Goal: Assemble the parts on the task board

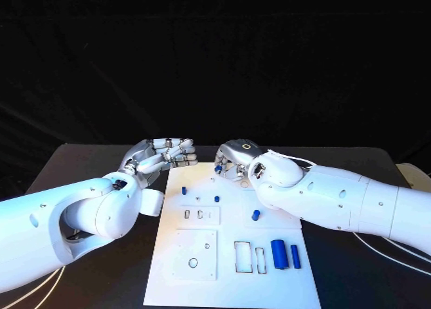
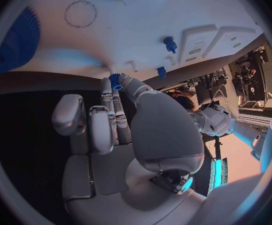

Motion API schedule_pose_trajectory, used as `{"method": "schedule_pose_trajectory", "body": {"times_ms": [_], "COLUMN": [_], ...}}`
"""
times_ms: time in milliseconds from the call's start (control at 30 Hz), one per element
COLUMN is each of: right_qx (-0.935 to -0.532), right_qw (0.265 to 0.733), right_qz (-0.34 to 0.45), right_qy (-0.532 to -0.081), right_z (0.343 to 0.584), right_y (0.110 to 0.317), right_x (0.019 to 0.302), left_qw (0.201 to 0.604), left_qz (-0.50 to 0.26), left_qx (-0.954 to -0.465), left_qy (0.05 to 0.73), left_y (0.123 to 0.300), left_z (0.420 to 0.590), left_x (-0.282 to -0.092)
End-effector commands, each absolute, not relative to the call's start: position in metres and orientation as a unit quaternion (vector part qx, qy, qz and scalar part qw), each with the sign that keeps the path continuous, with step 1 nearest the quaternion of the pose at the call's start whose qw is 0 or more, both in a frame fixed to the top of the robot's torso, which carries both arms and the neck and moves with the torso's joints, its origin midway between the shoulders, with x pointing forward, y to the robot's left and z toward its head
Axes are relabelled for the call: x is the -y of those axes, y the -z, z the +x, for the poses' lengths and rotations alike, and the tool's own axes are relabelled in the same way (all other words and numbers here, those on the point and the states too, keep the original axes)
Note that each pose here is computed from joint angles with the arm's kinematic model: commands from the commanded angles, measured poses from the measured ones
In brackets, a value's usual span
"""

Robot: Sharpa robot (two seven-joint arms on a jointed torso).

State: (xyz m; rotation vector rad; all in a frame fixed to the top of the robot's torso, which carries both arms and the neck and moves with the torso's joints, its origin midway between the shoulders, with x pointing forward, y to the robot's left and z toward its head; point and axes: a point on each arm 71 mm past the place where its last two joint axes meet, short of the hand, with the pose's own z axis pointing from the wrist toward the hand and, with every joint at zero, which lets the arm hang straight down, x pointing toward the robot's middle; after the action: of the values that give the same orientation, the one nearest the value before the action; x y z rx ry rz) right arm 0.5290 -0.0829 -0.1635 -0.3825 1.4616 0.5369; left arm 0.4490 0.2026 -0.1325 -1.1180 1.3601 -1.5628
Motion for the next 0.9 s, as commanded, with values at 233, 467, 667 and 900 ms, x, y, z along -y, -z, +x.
{"method": "schedule_pose_trajectory", "body": {"times_ms": [233,467,667,900], "right_qx": [-0.65,-0.647,-0.65,-0.658], "right_qw": [0.702,0.705,0.704,0.7], "right_qz": [-0.171,-0.168,-0.167,-0.168], "right_qy": [-0.236,-0.236,-0.232,-0.222], "right_z": [0.5307,0.5316,0.533,0.5348], "right_y": [0.1631,0.1626,0.1632,0.165], "right_x": [0.0798,0.0777,0.0768,0.0762], "left_qw": [0.373,0.371,0.369,0.366], "left_qz": [-0.431,-0.43,-0.429,-0.427], "left_qx": [-0.535,-0.536,-0.536,-0.538], "left_qy": [0.624,0.625,0.626,0.628], "left_y": [0.129,0.1279,0.1275,0.1272], "left_z": [0.448,0.4479,0.4478,0.4476], "left_x": [-0.1982,-0.1972,-0.1966,-0.196]}}
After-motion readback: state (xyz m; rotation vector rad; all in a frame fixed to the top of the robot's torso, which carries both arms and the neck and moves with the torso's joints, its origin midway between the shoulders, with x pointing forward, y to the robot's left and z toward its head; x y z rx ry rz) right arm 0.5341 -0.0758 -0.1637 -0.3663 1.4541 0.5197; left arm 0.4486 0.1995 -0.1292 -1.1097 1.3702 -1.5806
